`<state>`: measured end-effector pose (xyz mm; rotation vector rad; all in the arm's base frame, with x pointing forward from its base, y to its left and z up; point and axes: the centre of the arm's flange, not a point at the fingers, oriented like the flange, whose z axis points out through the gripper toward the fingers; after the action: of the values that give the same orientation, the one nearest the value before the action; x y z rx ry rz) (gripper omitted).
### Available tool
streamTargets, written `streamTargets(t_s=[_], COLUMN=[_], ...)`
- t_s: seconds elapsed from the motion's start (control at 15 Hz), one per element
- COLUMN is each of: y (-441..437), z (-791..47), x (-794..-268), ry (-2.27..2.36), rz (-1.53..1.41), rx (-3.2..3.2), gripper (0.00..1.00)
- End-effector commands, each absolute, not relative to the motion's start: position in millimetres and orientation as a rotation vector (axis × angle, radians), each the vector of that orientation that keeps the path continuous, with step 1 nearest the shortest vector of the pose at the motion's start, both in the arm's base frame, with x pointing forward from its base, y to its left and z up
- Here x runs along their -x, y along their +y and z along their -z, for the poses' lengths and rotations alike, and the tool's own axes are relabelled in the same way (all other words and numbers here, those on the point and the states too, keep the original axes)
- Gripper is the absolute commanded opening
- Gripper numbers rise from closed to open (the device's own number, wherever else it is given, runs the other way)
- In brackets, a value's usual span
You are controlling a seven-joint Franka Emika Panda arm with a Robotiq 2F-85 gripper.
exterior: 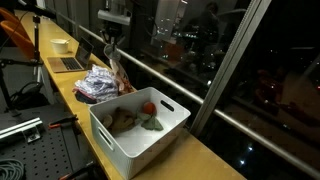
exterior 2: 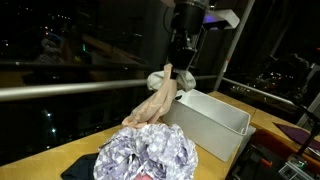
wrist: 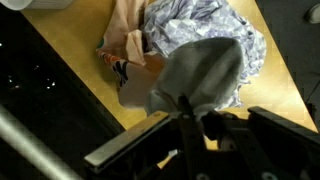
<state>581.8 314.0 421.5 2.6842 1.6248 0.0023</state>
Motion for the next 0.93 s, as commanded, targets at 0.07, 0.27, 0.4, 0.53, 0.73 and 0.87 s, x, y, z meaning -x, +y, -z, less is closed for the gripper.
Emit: streamTargets(t_s=[0.07,0.27,0.4,0.53,0.73,0.87], y=[281,270,256,234,189,150], z=[-375,-348,-333,-326,-330,-343], x=[-502,-471,-450,-430,-410,-408], ry=[1.589,1.577,1.550,1.499,1.422,1.392], rz=[-0.068,-0.078,-0.079,-0.113,-0.217,-0.296], rx=[-2.760,-2.805,-2.828,-2.818,-2.732,-2.647], gripper=[0.02,0.02,0.35,0.48,0.69,0.84])
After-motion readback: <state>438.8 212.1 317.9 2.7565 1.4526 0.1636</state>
